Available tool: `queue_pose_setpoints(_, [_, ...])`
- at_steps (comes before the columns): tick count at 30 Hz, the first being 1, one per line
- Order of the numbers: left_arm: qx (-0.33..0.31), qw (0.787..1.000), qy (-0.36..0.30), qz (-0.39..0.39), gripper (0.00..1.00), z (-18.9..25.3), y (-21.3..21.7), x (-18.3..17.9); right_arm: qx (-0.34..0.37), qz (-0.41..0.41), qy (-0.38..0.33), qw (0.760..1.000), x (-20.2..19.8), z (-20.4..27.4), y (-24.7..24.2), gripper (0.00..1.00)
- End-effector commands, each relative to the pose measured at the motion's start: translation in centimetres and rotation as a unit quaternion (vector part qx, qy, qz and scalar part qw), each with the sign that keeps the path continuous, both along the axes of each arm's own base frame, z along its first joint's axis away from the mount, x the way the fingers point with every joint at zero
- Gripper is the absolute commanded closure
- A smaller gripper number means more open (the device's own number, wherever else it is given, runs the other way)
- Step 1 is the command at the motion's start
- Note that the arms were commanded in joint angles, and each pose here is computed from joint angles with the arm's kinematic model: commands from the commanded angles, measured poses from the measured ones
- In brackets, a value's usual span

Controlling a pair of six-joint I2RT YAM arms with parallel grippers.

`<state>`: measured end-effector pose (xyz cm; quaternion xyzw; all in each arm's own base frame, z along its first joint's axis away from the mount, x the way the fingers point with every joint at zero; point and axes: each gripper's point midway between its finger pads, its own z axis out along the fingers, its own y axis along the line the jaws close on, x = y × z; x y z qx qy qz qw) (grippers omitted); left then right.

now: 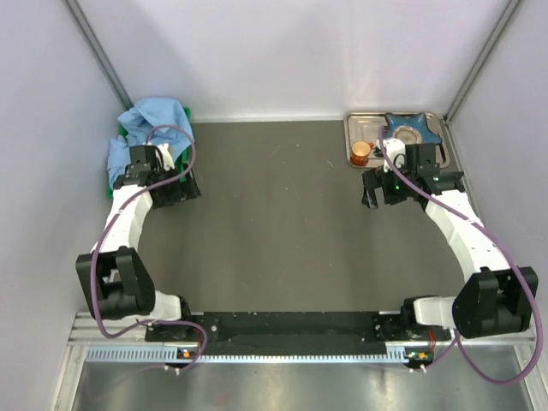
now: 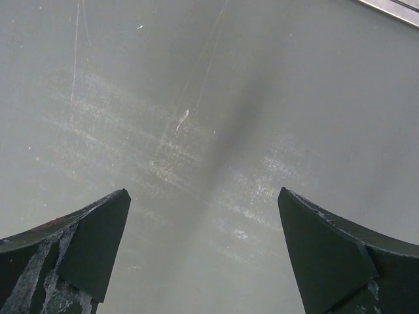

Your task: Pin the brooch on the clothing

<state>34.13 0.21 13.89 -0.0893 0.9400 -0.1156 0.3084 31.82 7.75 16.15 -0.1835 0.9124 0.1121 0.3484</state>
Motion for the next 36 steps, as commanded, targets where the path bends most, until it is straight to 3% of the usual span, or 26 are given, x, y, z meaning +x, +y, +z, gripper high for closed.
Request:
queue_pose_setpoints(1, [0.035, 0.996, -0.064, 0.048, 0.01, 4.5, 2.3, 3.8, 0.015, 0.000, -0.044, 0.999, 1.8, 3.1, 0.8, 0.01])
queue_pose_setpoints(6, [0.135, 0.985, -0.099, 0.052, 0.01, 8.7, 6.4, 8.6, 0.010, 0.004, -0.060, 0.998, 2.4, 4.1, 0.7, 0.01])
queue_pose_setpoints(12, [0.220, 0.966, -0.084, 0.108, 0.01, 8.7, 12.9, 14.5, 0.026, 0.021, -0.044, 0.998, 1.5, 3.1, 1.5, 0.01])
queue_pose_setpoints(17, [0.206, 0.963, -0.103, 0.137, 0.01, 7.2, 17.0, 18.3, 0.025, 0.025, -0.038, 0.999, 1.3, 2.8, 1.5, 0.01])
queue_pose_setpoints(21, [0.215, 0.962, -0.089, 0.143, 0.01, 3.1, 18.8, 20.9, 0.028, 0.030, -0.024, 0.999, 1.2, 2.3, 1.7, 0.01])
queue_pose_setpoints(31, [0.186, 0.978, -0.024, 0.089, 0.02, -6.3, 18.3, 23.0, 0.020, 0.029, -0.017, 0.999, 1.4, 2.0, 1.5, 0.01])
queue_pose_setpoints(34, [0.183, 0.979, -0.003, 0.092, 0.06, -7.5, 18.4, 22.7, 0.020, 0.030, -0.018, 0.999, 1.4, 2.1, 1.5, 0.01])
queue_pose_setpoints(36, [0.166, 0.984, 0.002, 0.071, 0.21, -7.5, 17.6, 22.4, 0.017, 0.029, -0.018, 0.999, 1.4, 2.1, 1.4, 0.01])
